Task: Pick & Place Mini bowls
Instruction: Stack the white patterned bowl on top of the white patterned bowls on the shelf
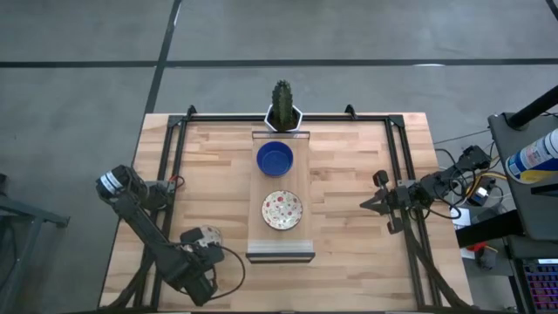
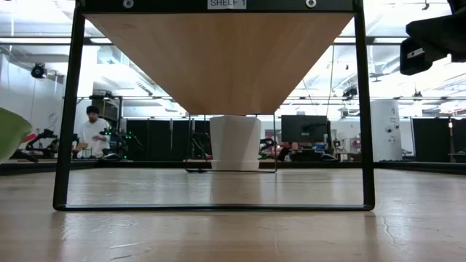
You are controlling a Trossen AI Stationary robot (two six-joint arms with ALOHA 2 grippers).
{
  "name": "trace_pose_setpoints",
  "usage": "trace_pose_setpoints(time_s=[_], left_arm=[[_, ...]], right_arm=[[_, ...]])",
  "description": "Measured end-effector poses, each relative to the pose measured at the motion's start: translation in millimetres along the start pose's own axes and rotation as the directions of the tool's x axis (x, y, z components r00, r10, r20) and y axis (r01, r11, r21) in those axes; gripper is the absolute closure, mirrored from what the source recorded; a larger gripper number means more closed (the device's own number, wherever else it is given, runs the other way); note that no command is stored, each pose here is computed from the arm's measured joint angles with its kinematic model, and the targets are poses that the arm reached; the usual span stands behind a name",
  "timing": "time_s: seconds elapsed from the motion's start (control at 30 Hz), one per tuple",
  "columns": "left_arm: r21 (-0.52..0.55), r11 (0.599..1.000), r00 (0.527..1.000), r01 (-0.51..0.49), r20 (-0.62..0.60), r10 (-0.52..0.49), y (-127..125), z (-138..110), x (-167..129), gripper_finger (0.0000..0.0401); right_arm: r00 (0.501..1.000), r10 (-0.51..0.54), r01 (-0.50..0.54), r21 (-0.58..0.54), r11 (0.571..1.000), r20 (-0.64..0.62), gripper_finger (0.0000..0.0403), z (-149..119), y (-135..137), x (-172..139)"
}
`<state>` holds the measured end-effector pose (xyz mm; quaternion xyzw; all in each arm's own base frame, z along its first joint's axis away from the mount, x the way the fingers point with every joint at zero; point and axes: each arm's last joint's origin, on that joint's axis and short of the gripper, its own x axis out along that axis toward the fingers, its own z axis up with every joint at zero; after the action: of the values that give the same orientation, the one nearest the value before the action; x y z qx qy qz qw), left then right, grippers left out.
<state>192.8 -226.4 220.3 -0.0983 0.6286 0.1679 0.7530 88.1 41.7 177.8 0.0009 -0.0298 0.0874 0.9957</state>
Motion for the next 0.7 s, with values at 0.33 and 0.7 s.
trace_pose_setpoints(time_s=[0.33, 0.7], left_arm=[[0.01, 0.998, 0.998, -0.057, 0.01, 0.057, 3.7, 4.5, -19.7, 0.04], [0.048, 0.988, 0.987, -0.146, 0.081, 0.142, 14.5, 20.6, -71.4, 0.04]], right_arm=[[1.0, 0.0, 0.0, 0.0, 1.0, 0.0, 0.0394, 0.0, 0.0, 0.0], [1.0, 0.0, 0.0, 0.0, 1.0, 0.0, 0.0394, 0.0, 0.0, 0.0]])
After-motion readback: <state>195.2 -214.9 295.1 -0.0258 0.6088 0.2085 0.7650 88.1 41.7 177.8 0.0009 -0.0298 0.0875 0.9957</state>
